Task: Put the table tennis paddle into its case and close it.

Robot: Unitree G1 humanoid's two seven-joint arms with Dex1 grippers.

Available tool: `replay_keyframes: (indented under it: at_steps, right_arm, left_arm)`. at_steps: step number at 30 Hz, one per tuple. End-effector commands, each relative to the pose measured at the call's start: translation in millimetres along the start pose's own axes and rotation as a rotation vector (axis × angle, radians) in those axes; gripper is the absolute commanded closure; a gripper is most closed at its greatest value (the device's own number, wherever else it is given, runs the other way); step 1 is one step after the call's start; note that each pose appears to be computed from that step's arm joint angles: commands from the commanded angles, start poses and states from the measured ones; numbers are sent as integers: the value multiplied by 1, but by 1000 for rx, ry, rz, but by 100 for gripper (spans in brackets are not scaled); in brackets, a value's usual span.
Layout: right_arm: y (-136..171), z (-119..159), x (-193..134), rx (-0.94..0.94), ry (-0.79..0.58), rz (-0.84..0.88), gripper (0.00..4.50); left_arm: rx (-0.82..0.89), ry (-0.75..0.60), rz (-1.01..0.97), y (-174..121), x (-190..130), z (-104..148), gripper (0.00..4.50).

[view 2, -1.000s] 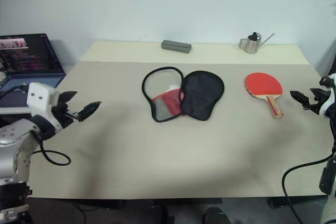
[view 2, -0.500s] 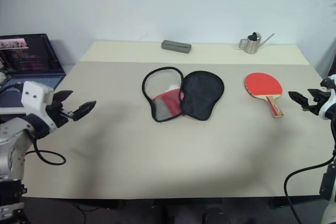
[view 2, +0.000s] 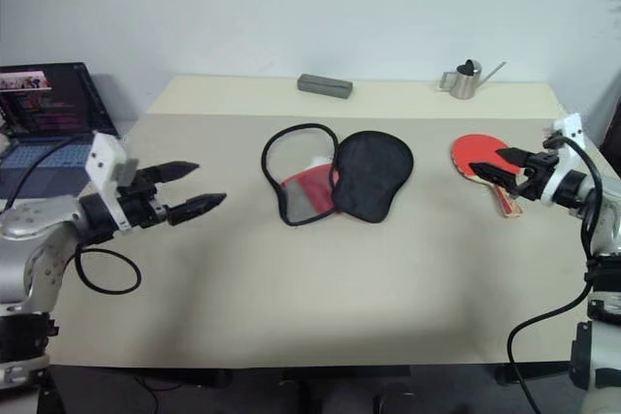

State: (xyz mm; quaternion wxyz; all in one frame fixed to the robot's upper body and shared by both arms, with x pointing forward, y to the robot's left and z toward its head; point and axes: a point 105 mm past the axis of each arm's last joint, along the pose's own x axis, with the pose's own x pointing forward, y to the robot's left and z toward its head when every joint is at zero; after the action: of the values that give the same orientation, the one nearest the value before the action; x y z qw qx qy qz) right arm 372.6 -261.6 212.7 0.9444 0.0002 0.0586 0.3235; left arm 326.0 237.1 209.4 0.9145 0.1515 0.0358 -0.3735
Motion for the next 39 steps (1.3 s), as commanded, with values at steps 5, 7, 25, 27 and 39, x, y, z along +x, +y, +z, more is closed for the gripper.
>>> replay_keyframes:
  at_steps: [5, 7, 25, 27, 39]
  right_arm:
    - [38, -2, 47, 62, 16, 34, 2]
    - [44, -3, 58, 96, 13, 27, 2]
    - [66, -49, 135, 223, 179, -80, 2]
    - [69, -50, 141, 222, 183, -80, 2]
    - [89, -62, 156, 125, 247, -36, 2]
  left_arm:
    - [104, -30, -118, -3, 17, 25, 0]
    - [115, -29, -152, -6, 22, 26, 0]
    - [167, -54, -276, -5, 44, 45, 0]
    - [169, -57, -277, -4, 45, 46, 0]
    - [180, -67, -270, -3, 49, 45, 0]
